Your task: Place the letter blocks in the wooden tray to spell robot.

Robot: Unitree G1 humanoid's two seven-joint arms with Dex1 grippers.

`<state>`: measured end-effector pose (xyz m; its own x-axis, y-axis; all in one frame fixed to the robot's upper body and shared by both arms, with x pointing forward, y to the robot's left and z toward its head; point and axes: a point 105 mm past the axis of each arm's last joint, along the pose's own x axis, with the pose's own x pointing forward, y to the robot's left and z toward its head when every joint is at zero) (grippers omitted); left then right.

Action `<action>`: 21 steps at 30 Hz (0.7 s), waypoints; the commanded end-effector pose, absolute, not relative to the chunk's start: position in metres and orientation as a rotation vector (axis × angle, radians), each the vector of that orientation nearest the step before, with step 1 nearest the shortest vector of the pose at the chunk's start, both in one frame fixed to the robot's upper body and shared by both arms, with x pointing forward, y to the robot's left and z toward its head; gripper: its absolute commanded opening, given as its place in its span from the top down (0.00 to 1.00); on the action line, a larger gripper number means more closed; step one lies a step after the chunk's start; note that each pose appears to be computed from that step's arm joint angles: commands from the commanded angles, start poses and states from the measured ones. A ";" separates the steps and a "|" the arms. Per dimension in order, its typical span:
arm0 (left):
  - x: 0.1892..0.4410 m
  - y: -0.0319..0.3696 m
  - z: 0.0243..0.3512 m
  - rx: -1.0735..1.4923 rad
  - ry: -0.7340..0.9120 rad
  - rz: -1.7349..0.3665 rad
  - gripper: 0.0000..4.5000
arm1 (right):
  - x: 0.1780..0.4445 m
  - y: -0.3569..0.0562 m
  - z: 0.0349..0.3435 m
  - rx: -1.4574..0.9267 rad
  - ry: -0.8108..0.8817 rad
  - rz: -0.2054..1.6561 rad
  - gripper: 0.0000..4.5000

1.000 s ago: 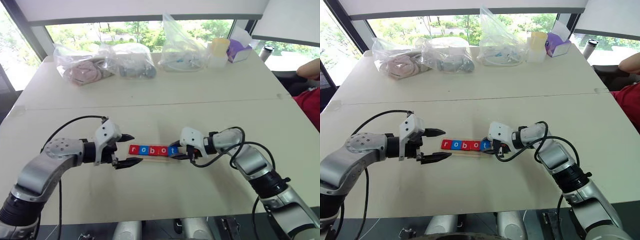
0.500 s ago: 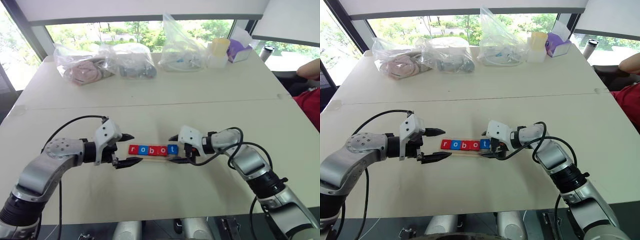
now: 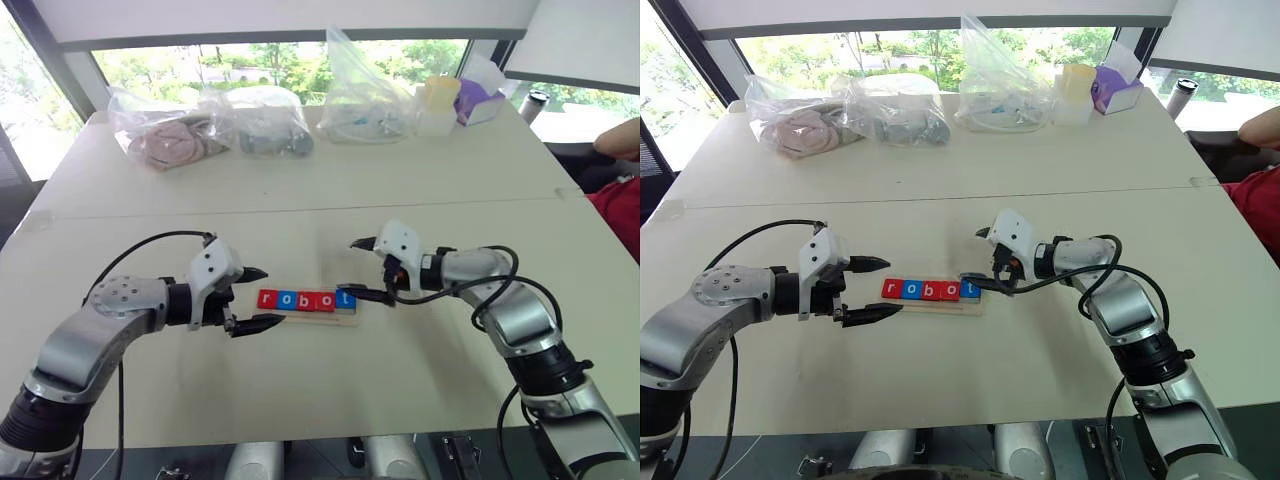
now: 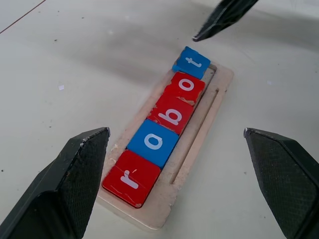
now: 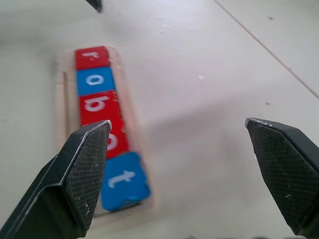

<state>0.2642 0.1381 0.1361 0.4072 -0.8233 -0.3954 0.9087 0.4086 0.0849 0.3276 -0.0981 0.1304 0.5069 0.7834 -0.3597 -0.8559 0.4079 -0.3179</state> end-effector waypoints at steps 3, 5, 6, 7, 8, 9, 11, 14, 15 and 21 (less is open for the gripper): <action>0.265 0.132 0.142 0.319 0.280 -1.137 0.00 | 0.346 -0.110 0.124 -0.632 0.125 0.966 0.01; 0.265 0.132 0.142 0.318 0.278 -1.137 0.00 | 0.348 -0.108 0.124 -0.601 0.126 0.971 0.01; 0.265 0.132 0.142 0.318 0.278 -1.137 0.00 | 0.349 -0.107 0.124 -0.584 0.125 0.976 0.01; 0.264 0.132 0.142 0.317 0.277 -1.135 0.00 | 0.347 -0.106 0.122 -0.585 0.127 0.987 0.01; 0.264 0.132 0.142 0.317 0.276 -1.133 0.00 | 0.345 -0.105 0.120 -0.592 0.130 1.000 0.01; 0.264 0.132 0.142 0.317 0.276 -1.132 0.00 | 0.344 -0.104 0.118 -0.598 0.132 1.008 0.01; 0.264 0.132 0.142 0.317 0.276 -1.130 0.00 | 0.341 -0.103 0.117 -0.603 0.129 1.031 0.01; 0.264 0.133 0.142 0.316 0.278 -1.129 0.00 | 0.338 -0.100 0.120 -0.572 0.113 1.044 0.01; 0.264 0.133 0.142 0.316 0.278 -1.128 0.00 | 0.338 -0.100 0.122 -0.567 0.109 1.039 0.01; 0.264 0.132 0.141 0.314 0.280 -1.128 0.00 | 0.331 -0.098 0.122 -0.551 0.108 1.061 0.01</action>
<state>0.2653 0.1357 0.1372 0.4072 -0.8288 -0.3838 0.9093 0.4075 0.0847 0.3356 -0.1029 0.1093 0.5066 0.7697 -0.3884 -0.8513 0.3752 -0.3667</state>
